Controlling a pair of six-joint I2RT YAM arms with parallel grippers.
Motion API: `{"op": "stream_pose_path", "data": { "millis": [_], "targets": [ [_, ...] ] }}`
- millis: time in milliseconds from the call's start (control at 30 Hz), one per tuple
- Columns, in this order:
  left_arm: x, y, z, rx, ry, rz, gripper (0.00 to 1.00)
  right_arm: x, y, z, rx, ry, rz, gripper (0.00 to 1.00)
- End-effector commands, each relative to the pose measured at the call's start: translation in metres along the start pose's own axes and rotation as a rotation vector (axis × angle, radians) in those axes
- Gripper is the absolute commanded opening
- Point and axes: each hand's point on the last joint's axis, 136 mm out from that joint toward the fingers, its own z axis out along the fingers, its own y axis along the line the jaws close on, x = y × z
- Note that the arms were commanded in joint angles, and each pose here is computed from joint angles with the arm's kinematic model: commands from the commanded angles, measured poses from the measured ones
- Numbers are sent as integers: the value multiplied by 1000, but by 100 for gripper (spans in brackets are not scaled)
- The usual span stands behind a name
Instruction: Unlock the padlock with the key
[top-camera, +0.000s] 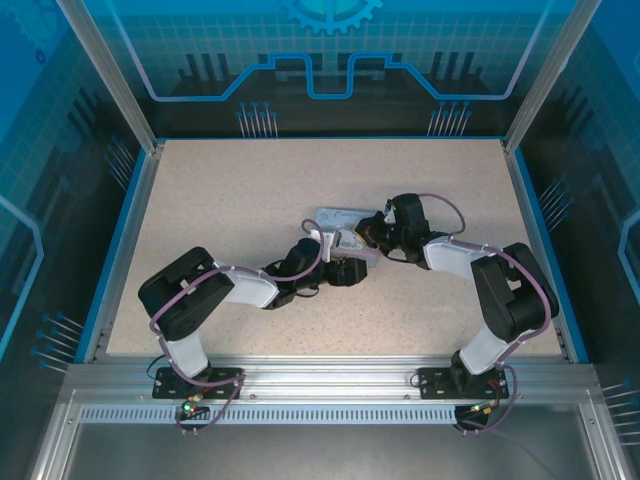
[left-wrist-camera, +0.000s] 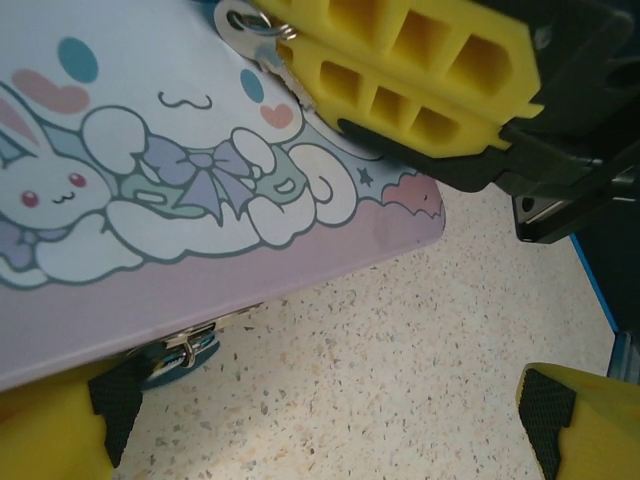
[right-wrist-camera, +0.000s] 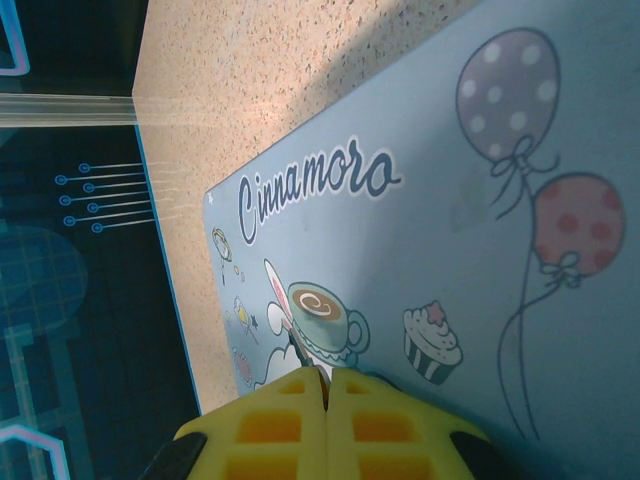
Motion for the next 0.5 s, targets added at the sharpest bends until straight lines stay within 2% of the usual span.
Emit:
{"op": "stream_pose_path", "data": {
  "millis": [0, 233, 467],
  "targets": [
    [4, -3, 4, 32, -4, -27, 98, -1, -5, 0, 4, 5, 4, 0],
    [17, 14, 7, -23, 29, -42, 98, -2, -6, -3, 2, 1, 4, 0],
    [13, 14, -9, -50, 13, -49, 99, -4, -2, -8, -7, -10, -4, 0]
  ]
}}
